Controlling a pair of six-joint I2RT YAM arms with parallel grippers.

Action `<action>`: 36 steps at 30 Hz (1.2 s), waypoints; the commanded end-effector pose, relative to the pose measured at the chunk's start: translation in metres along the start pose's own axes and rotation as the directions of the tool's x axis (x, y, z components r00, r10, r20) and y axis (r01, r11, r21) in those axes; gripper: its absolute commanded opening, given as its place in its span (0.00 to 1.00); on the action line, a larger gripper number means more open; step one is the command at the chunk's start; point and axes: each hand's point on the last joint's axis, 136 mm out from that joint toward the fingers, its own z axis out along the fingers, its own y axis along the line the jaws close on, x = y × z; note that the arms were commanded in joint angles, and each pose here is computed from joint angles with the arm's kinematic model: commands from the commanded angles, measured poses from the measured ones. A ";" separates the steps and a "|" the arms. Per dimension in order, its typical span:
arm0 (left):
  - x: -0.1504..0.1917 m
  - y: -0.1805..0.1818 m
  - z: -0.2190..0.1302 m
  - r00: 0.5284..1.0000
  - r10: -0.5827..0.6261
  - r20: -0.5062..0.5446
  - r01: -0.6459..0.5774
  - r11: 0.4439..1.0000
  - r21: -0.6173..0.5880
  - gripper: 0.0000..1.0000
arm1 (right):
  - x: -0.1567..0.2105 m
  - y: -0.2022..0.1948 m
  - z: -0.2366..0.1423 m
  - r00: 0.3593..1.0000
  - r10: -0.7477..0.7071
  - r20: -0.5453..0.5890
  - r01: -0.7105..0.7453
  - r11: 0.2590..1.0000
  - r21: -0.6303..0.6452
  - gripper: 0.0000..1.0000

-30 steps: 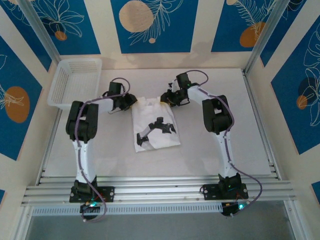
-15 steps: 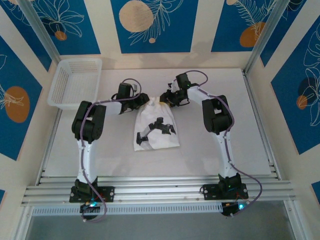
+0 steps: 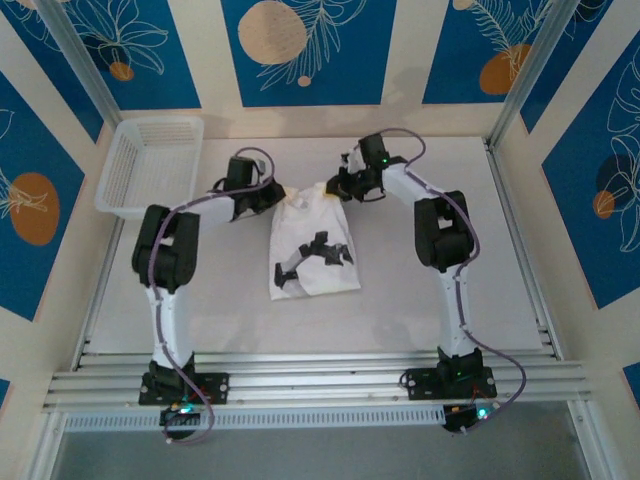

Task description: Fold the inside-out t-shirt

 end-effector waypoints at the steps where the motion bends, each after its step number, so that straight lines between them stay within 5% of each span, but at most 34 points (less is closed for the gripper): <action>1: -0.073 -0.097 -0.094 0.967 0.094 0.236 -0.133 0.979 0.155 0.00 | -0.040 0.122 -0.104 0.940 -0.256 0.225 0.287 0.951 -0.116 0.00; 6: -0.061 -0.128 -0.165 0.934 0.140 0.330 -0.210 0.959 0.188 0.00 | -0.008 0.177 -0.156 0.850 -0.416 0.323 0.486 0.856 -0.175 0.00; 10: 0.004 -0.098 -0.175 0.955 0.131 0.267 -0.180 0.969 0.167 0.00 | 0.053 0.159 -0.139 0.784 -0.515 0.348 0.591 0.790 -0.163 0.00; 16: 0.119 -0.024 -0.154 0.994 0.104 0.043 -0.106 0.993 0.047 0.00 | 0.157 0.066 -0.076 0.888 -0.425 0.176 0.454 0.872 -0.184 0.00; 20: 0.155 -0.021 -0.149 0.991 0.129 -0.043 -0.126 0.990 0.062 0.00 | 0.205 0.030 -0.064 0.929 -0.352 0.118 0.368 0.915 -0.164 0.00; 26: 0.153 -0.037 -0.150 0.978 0.204 -0.044 -0.201 0.977 0.071 0.00 | 0.222 0.026 -0.072 0.924 -0.361 0.123 0.374 0.921 -0.106 0.00; 36: 0.081 -0.032 -0.111 0.912 0.383 0.148 -0.366 0.922 -0.130 0.00 | 0.136 0.008 -0.092 0.908 -0.306 0.287 0.302 0.951 0.058 0.00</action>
